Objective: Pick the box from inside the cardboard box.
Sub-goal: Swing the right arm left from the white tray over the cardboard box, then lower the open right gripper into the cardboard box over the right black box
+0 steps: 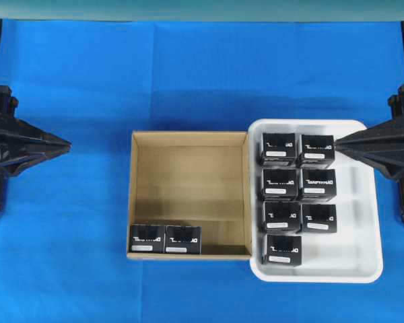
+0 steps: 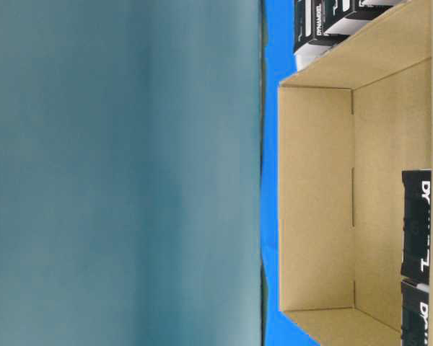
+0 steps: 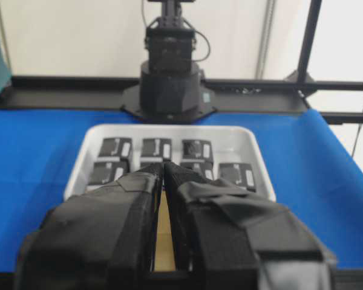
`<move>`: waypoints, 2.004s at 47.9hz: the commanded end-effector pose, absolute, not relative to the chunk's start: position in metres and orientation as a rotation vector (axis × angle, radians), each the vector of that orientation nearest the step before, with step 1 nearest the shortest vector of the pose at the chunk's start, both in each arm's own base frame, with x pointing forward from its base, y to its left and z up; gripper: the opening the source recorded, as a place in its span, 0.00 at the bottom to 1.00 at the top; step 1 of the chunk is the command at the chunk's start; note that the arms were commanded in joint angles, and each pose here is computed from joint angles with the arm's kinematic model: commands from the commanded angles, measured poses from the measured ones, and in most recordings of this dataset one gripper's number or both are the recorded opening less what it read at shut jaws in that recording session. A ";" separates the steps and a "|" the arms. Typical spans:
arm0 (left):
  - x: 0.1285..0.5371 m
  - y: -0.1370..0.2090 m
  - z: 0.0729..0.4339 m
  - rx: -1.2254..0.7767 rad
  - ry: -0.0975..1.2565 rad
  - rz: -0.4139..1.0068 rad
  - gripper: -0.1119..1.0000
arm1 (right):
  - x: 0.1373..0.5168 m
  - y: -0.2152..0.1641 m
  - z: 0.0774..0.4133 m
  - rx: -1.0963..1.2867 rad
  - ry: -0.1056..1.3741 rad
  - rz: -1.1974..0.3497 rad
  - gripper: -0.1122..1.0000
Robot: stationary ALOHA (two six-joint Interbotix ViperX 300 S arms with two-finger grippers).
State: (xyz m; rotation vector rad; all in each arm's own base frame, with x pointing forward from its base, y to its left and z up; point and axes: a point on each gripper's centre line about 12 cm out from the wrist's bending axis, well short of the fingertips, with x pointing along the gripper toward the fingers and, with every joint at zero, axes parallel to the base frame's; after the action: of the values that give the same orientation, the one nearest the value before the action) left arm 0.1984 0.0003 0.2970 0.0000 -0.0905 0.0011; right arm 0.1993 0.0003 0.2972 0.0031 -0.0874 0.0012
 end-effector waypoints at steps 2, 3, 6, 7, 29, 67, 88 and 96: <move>0.203 -0.001 0.300 0.009 -0.083 -0.009 0.23 | 0.203 0.003 0.300 0.035 -0.086 0.013 0.23; 0.204 -0.001 0.302 0.009 -0.081 -0.009 0.21 | 0.204 0.003 0.299 0.052 -0.079 0.013 0.24; 0.204 -0.001 0.303 0.010 -0.084 -0.009 0.13 | 0.208 0.002 0.300 0.118 -0.057 0.007 0.19; 0.204 -0.001 0.305 0.010 -0.087 -0.009 0.11 | 0.209 0.002 0.299 0.138 -0.045 0.005 0.17; 0.207 -0.004 0.306 0.012 0.015 -0.021 0.05 | 0.282 0.014 0.277 0.330 0.401 -0.013 0.12; 0.207 -0.004 0.299 0.012 0.090 -0.021 0.05 | 0.433 0.053 0.224 0.064 1.131 0.104 0.13; 0.207 -0.004 0.299 0.013 0.090 -0.021 0.05 | 0.464 0.058 0.198 0.041 1.242 0.138 0.25; 0.207 -0.004 0.300 0.010 0.087 -0.021 0.05 | 0.471 0.057 0.195 0.147 1.226 0.149 0.61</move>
State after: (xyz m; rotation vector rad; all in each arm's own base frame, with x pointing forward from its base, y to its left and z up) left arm 0.2046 -0.0038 0.2885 0.0102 0.1165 -0.0196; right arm 0.4664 0.0597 0.1964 0.0991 1.2349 0.1466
